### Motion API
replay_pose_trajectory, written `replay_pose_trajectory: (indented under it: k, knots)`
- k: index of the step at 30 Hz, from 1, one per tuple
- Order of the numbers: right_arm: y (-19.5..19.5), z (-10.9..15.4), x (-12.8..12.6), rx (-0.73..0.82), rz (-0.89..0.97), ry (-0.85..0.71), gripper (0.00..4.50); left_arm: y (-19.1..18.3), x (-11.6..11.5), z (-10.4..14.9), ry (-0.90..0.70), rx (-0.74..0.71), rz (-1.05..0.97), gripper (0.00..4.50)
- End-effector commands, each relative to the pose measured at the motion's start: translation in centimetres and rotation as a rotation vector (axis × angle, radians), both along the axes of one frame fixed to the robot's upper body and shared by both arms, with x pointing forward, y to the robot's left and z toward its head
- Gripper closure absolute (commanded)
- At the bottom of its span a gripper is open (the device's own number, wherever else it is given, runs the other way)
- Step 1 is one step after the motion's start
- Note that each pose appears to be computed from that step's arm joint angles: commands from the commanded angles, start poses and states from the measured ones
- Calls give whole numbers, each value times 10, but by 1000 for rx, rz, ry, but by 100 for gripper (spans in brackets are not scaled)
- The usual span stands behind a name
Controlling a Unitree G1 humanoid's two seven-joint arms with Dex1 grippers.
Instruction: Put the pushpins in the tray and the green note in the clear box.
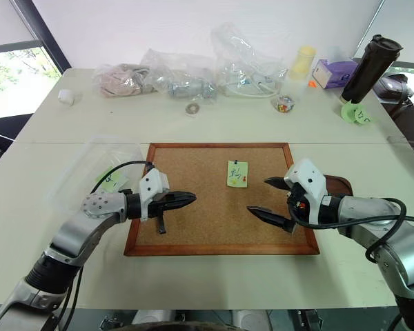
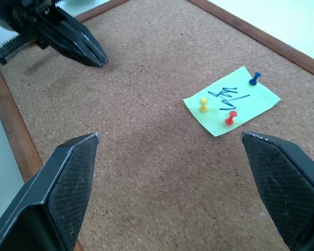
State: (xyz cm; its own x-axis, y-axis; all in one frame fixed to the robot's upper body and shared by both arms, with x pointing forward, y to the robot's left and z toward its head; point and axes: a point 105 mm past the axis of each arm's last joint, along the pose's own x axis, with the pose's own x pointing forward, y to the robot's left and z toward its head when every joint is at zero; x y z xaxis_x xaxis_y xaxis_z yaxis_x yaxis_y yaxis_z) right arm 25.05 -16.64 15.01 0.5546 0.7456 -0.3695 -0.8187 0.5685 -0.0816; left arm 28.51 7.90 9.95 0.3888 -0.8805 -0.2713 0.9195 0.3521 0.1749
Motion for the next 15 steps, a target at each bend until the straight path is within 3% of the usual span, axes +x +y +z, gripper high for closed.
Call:
replay_pose_trajectory:
  k: [1, 15]
  knots:
    - [1, 7, 11, -8, -27, -64, 0, 4, 0, -4, -22, 39, 7, 447]
    - [2, -16, 69, 21, -242, -76, 0, 12, -3, -35, 50, 81, 92, 447]
